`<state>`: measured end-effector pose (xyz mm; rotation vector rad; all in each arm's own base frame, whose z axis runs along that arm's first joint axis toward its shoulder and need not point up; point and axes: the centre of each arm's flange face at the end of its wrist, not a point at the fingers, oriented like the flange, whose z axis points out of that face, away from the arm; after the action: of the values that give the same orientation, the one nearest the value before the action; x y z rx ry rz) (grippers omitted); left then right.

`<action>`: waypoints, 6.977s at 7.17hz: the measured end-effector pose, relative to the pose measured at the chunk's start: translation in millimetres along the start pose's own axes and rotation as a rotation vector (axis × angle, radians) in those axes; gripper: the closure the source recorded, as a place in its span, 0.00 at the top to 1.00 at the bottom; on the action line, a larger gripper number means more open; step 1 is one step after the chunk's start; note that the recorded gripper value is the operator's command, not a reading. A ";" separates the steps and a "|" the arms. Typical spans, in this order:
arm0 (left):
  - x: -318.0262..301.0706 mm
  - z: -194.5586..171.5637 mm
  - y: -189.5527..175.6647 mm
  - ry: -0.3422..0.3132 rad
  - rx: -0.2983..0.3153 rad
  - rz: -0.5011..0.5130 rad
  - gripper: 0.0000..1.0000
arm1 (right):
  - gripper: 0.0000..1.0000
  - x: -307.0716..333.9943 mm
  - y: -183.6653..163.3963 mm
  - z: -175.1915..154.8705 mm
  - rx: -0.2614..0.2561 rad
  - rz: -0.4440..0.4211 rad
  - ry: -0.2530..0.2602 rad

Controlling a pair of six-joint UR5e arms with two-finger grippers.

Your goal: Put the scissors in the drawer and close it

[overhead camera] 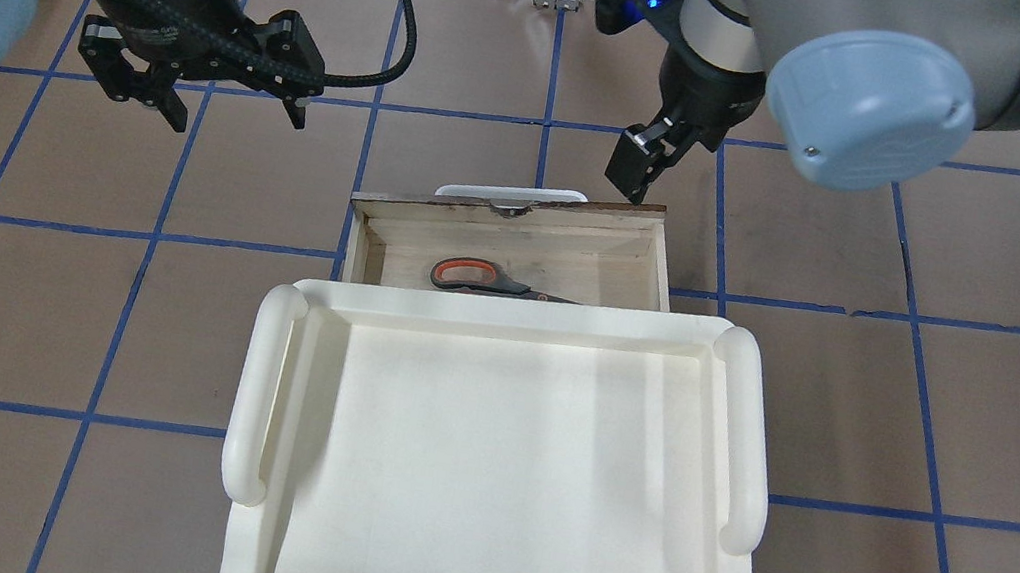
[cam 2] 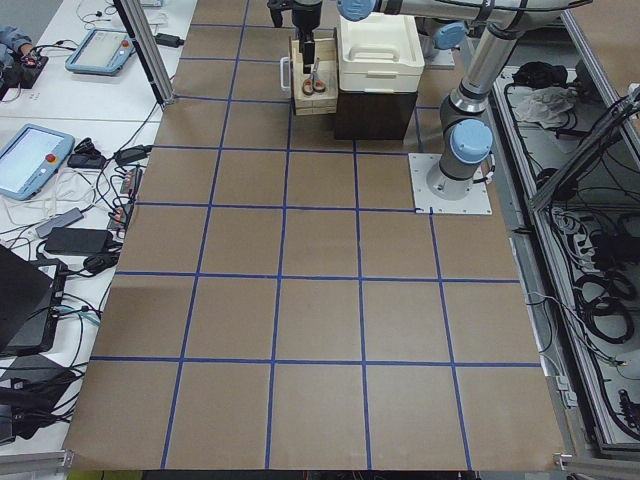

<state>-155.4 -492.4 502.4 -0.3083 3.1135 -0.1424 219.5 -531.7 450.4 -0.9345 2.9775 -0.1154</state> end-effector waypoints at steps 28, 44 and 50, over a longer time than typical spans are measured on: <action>200.9 230.7 24.8 -0.043 -0.504 0.208 1.00 | 1.00 56.5 47.8 -43.1 0.037 0.550 0.043; 129.5 71.8 18.8 0.019 -0.035 0.189 1.00 | 1.00 55.6 48.9 -43.7 0.035 0.559 0.041; 71.8 17.7 -3.5 -0.029 -0.111 0.100 1.00 | 1.00 56.0 48.3 -43.1 0.036 0.558 0.041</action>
<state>-224.8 -511.5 485.1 -0.1532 3.1055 0.0355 144.3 -521.4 490.0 -0.0760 3.1257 -0.1754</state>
